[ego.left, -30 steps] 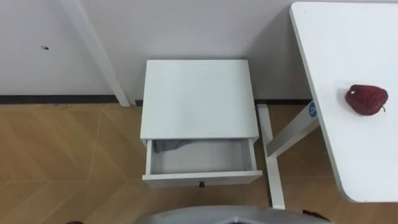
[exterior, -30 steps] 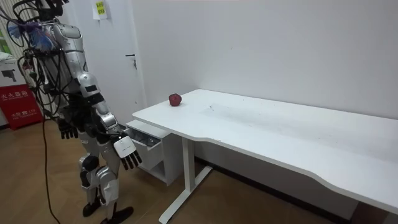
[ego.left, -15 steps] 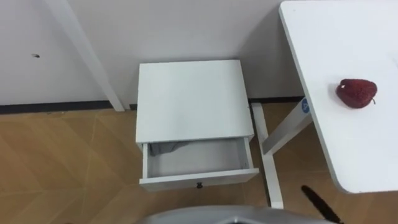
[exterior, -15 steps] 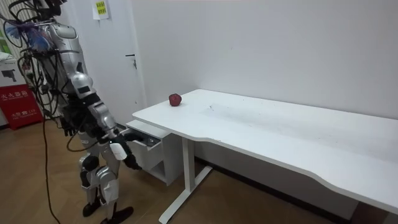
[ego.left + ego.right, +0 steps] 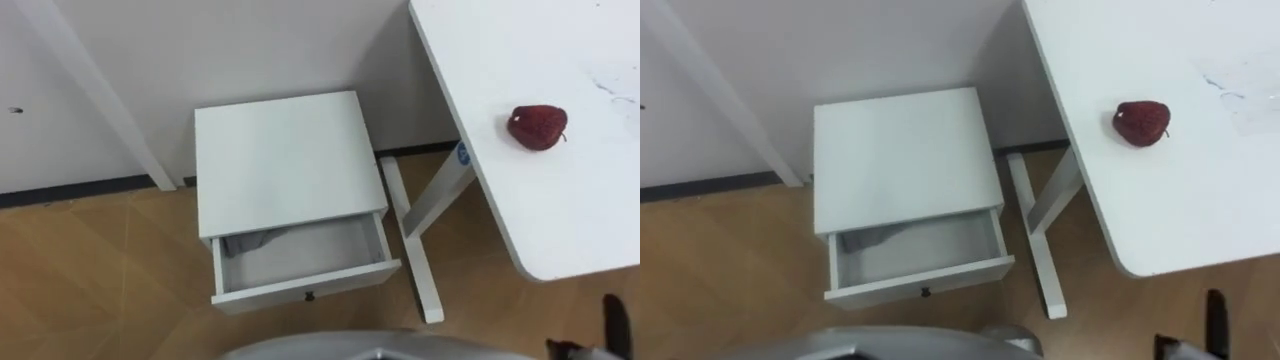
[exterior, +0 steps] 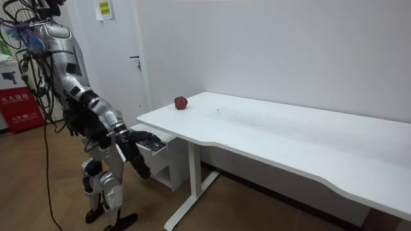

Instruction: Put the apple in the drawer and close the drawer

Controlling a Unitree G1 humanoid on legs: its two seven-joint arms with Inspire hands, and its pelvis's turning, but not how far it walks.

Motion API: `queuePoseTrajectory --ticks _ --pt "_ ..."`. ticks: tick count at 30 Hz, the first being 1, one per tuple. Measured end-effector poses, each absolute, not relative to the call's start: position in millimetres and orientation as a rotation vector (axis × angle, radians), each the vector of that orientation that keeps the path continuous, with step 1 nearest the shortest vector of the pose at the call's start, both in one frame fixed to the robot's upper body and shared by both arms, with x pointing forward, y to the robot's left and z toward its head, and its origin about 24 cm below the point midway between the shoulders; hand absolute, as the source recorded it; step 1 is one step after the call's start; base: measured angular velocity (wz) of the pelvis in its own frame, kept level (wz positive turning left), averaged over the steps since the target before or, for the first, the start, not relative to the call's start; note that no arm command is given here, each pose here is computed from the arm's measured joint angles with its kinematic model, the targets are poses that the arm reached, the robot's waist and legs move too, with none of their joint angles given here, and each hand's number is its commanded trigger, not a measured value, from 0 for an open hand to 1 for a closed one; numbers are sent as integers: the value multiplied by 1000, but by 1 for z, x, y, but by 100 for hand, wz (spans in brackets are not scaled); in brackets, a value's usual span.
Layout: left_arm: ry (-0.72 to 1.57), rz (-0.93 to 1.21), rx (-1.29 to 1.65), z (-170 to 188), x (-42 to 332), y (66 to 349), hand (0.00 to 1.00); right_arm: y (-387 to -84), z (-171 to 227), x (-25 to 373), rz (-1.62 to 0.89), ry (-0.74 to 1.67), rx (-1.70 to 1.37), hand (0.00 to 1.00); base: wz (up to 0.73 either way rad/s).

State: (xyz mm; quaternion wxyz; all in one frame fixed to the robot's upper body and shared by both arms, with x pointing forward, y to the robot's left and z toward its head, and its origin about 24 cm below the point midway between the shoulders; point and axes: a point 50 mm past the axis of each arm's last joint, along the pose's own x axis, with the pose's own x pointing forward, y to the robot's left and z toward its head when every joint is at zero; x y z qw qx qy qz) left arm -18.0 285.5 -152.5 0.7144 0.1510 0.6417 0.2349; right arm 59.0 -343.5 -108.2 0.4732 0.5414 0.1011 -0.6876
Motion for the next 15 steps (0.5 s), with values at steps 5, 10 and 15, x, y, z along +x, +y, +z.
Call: queuePoseTrajectory --ticks 5,10,15 --pt "1402 528 343 -150 -19 288 0 -377 -59 84 -1697 87 1205 0 1" --pt "1370 515 354 -150 -14 288 0 -392 1 108 -1627 -82 893 0 2" --pt "1372 480 378 -151 -15 285 0 -393 42 121 -1626 -167 531 0 0"
